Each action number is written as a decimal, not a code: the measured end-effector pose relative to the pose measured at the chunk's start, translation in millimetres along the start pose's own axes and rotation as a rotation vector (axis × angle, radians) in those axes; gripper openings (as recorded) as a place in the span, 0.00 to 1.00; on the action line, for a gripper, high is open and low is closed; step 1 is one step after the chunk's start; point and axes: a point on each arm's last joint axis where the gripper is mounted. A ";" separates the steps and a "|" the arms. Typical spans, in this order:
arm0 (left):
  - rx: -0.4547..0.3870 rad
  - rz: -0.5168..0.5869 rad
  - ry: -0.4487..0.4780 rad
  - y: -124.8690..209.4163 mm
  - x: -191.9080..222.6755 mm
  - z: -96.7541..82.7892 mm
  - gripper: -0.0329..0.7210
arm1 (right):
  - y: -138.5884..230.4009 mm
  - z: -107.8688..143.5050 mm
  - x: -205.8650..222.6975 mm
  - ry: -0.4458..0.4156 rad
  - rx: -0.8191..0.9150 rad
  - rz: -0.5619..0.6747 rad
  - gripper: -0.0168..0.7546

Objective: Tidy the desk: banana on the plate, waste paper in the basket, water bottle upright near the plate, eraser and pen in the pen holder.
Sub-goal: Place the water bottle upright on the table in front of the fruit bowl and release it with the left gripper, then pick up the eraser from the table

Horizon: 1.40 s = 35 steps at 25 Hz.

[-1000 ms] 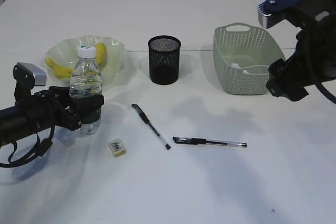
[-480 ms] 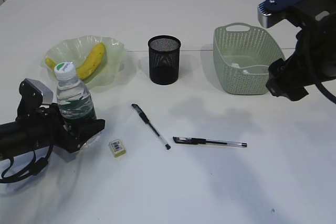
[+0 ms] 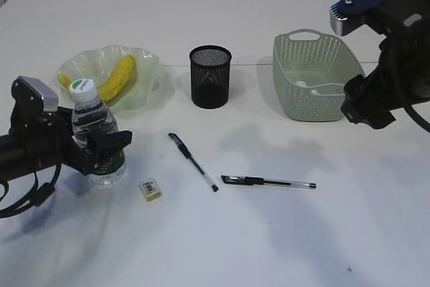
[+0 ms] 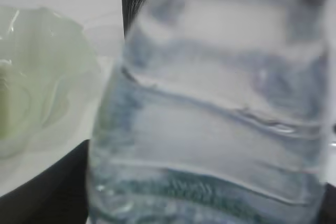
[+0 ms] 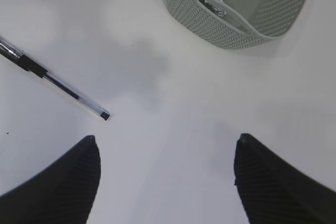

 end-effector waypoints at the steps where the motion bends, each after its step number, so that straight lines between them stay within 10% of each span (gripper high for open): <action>1: 0.013 -0.016 -0.001 -6.4 -1.1 -0.4 0.89 | 0.0 0.0 0.0 0.000 0.000 0.000 0.79; 20: 0.164 -0.293 -0.098 -104.5 -35.5 -13.0 0.90 | 0.0 2.2 -0.1 -0.024 0.023 0.001 0.79; 35: -0.006 -0.502 -0.400 -135.5 -59.3 7.6 0.87 | 1.6 3.2 -0.1 -0.035 0.034 0.018 0.79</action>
Point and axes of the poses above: a point on each arm's last joint axis where the gripper is mounted, x pointing out along that axis toward the gripper, z along the wrist's bending axis when the last joint is at zero, y = z × x, and after that the axes turned 3 degrees about -x, right-handed
